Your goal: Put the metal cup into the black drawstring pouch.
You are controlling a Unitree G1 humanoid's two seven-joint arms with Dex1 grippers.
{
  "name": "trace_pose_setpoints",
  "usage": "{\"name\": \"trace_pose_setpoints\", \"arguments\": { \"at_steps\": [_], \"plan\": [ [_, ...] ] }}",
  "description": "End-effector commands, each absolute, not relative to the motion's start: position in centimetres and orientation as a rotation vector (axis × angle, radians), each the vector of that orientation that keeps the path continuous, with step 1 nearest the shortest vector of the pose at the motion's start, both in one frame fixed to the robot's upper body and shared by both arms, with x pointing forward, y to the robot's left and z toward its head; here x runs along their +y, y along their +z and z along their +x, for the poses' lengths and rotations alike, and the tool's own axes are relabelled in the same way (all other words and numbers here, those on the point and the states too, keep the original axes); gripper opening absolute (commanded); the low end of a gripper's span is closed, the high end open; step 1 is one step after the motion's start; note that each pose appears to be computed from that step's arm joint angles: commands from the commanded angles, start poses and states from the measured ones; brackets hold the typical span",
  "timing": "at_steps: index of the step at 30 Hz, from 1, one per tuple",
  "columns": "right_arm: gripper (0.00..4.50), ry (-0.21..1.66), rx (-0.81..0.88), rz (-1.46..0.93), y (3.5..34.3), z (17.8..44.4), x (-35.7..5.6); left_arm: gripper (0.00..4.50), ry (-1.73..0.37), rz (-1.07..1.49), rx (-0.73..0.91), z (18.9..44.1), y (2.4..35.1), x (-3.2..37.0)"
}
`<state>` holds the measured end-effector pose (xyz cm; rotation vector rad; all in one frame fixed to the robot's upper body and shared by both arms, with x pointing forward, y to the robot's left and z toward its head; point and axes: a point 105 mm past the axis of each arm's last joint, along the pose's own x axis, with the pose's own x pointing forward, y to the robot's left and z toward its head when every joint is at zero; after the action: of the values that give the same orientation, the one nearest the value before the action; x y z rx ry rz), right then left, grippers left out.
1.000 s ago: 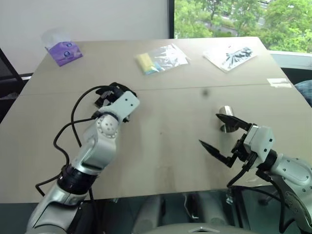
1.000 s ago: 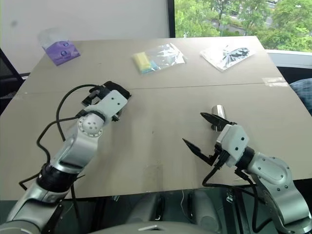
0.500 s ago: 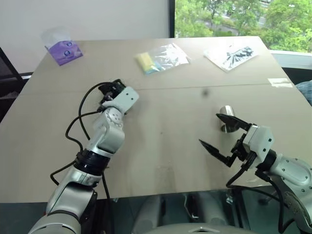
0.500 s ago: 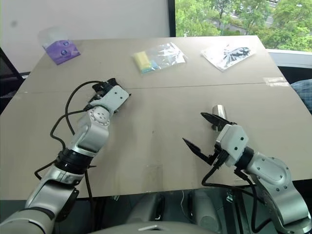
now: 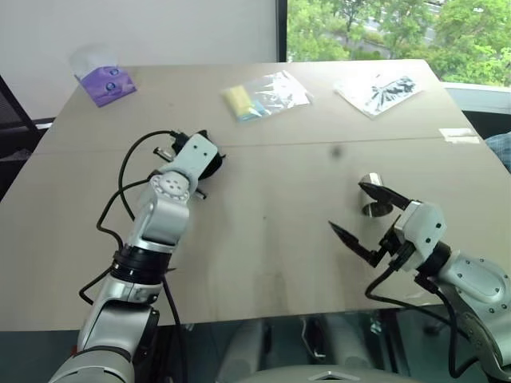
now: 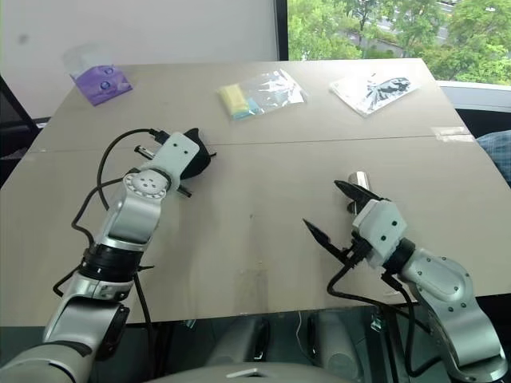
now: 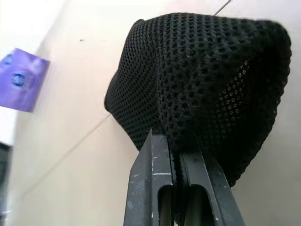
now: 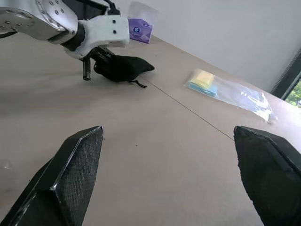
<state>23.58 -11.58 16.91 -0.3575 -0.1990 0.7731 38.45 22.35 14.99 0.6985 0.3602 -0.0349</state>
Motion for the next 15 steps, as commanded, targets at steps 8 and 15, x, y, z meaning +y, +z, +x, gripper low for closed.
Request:
{"name": "trace_pose_setpoints", "arguments": {
  "at_steps": [8, 15],
  "plan": [
    [4.50, 0.683, -0.103, -0.595, 17.4, 24.0, -13.8, 0.05, -0.326, 0.253, 0.456, 35.9, 15.4, 20.3],
    [4.50, 0.613, -0.058, -0.737, 16.2, 25.0, -15.4, 0.05, -0.495, -0.063, 0.530, 35.0, 16.2, 18.1]
  ]
}}
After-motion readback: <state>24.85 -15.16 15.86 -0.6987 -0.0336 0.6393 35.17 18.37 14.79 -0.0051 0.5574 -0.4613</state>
